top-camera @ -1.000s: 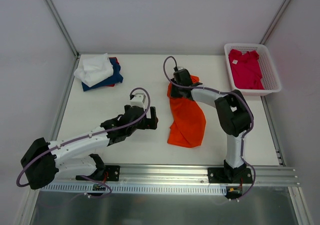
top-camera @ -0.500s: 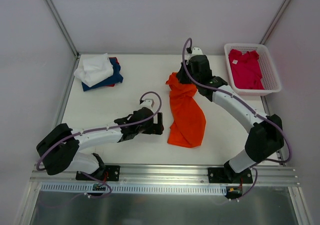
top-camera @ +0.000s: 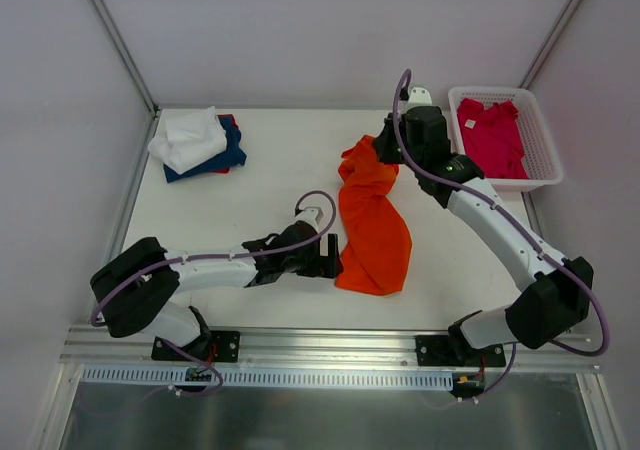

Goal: Fold and stack the t-shirts
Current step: Flatten the tshirt out

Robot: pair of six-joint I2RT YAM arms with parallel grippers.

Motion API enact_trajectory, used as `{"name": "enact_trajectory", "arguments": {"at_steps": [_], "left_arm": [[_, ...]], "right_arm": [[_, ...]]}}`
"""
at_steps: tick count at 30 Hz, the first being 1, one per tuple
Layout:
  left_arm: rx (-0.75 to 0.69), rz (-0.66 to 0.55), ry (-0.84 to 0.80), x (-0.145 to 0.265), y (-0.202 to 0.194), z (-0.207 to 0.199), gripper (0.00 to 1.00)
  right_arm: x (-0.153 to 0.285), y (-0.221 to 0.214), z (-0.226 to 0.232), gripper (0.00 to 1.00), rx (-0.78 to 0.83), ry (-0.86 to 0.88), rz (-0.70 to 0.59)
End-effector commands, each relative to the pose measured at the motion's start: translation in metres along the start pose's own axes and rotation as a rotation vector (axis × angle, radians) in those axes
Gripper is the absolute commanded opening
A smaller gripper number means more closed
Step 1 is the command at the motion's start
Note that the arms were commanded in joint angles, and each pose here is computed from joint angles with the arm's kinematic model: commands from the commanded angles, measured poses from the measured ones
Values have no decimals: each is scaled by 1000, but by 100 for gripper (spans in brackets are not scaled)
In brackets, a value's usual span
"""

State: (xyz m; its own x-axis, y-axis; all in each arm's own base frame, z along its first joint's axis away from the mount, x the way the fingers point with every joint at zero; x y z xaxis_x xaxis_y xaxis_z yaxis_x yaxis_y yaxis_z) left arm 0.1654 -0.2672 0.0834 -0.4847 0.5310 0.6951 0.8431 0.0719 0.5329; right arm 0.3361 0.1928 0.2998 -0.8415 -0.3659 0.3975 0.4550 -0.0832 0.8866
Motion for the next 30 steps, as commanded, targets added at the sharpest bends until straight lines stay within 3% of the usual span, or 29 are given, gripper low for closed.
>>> {"name": "enact_trajectory", "arguments": {"at_steps": [1,7,16,27,30], "left_arm": [[29,5,-80,-1,-1,-23,92],[36,44,-111,1,-18,-32,82],[54,80,-115,0,-31,-33,48],[51,97,-137,-14,-32,-42,35],[50,97,-146,-17,-31,-46,26]], "right_arm": [[16,21,-2,0,4,-3,-60],[15,23,-7,0,-1,-9,-61],[14,23,-8,0,-5,-8,-59],[20,26,-9,0,-1,-9,-73],[20,23,-9,0,3,-7,-68]]}}
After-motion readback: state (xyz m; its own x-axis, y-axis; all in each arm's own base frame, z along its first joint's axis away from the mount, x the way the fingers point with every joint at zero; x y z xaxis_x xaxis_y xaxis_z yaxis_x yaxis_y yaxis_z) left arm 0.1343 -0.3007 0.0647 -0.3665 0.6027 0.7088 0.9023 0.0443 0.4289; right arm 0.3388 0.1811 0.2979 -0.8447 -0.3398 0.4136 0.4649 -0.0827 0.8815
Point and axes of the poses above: each gripper's point midway between its finger pads, its own x axis back along the fingers, its own z axis along the line the jaws close on, y = z × x, the point moved 6 cm from there along x, back along the fingers, and after that the axes turned 3 degrees about x, right-handed, at the moved point
